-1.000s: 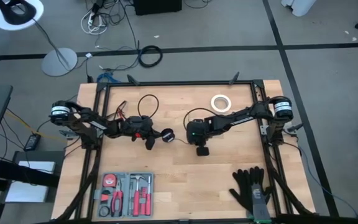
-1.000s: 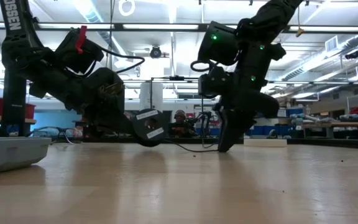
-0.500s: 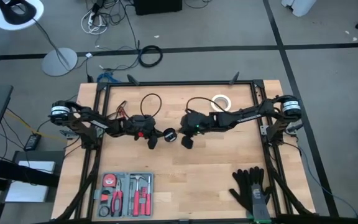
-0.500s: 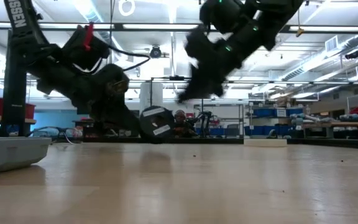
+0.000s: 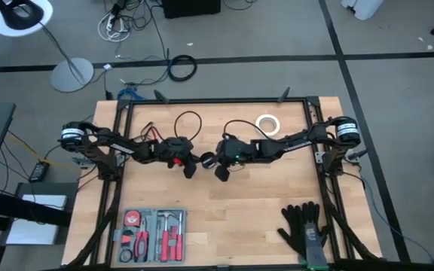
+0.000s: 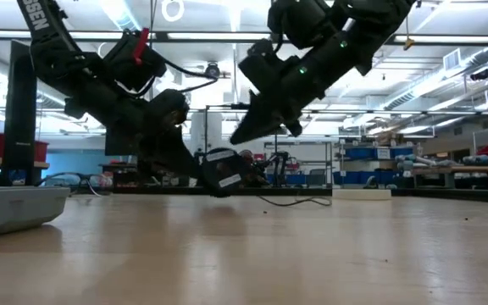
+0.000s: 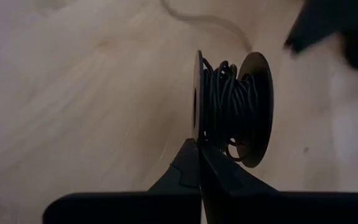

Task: Coil cords
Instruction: Coil the black wire on the black spool

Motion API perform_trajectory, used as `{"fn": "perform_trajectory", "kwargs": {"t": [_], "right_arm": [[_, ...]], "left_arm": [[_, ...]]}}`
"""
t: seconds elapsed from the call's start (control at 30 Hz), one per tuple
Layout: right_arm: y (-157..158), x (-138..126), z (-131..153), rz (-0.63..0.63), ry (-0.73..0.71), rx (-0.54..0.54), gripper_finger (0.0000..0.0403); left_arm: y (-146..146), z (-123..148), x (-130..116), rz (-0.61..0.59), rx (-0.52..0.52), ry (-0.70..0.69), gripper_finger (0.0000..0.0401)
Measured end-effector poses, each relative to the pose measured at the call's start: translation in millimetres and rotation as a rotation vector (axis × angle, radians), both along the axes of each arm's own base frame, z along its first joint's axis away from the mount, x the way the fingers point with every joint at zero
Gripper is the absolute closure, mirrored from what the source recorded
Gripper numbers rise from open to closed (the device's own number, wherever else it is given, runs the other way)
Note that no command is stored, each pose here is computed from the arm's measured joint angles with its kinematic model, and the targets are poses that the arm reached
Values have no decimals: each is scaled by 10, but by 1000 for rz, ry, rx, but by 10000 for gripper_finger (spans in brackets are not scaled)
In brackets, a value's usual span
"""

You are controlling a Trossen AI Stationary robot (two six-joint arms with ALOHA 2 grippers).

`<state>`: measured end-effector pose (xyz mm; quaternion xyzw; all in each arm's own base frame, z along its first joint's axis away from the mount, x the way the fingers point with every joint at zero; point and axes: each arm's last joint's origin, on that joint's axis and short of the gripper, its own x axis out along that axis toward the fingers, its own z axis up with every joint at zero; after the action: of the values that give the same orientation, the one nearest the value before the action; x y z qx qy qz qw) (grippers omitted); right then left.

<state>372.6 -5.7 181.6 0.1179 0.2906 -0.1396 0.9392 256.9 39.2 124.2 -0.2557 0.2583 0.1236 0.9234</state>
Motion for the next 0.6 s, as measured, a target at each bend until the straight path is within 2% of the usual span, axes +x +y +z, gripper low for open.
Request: {"fn": "perform_trajectory", "kwargs": {"t": [0.13,0.27,0.43,0.6], "right_arm": [[2,-128,24,9,118,2,401],[19,-237,-6,144,261,-60,386],[39,-318,-90,282,391,-115,350],[38,-387,-205,301,510,-109,300]], "left_arm": [[-5,-47,-33,-3,-7,64,401],[-9,-66,-47,-8,-9,87,401],[-8,-61,-43,-11,-1,78,401],[-8,-61,-43,-13,2,77,401]]}}
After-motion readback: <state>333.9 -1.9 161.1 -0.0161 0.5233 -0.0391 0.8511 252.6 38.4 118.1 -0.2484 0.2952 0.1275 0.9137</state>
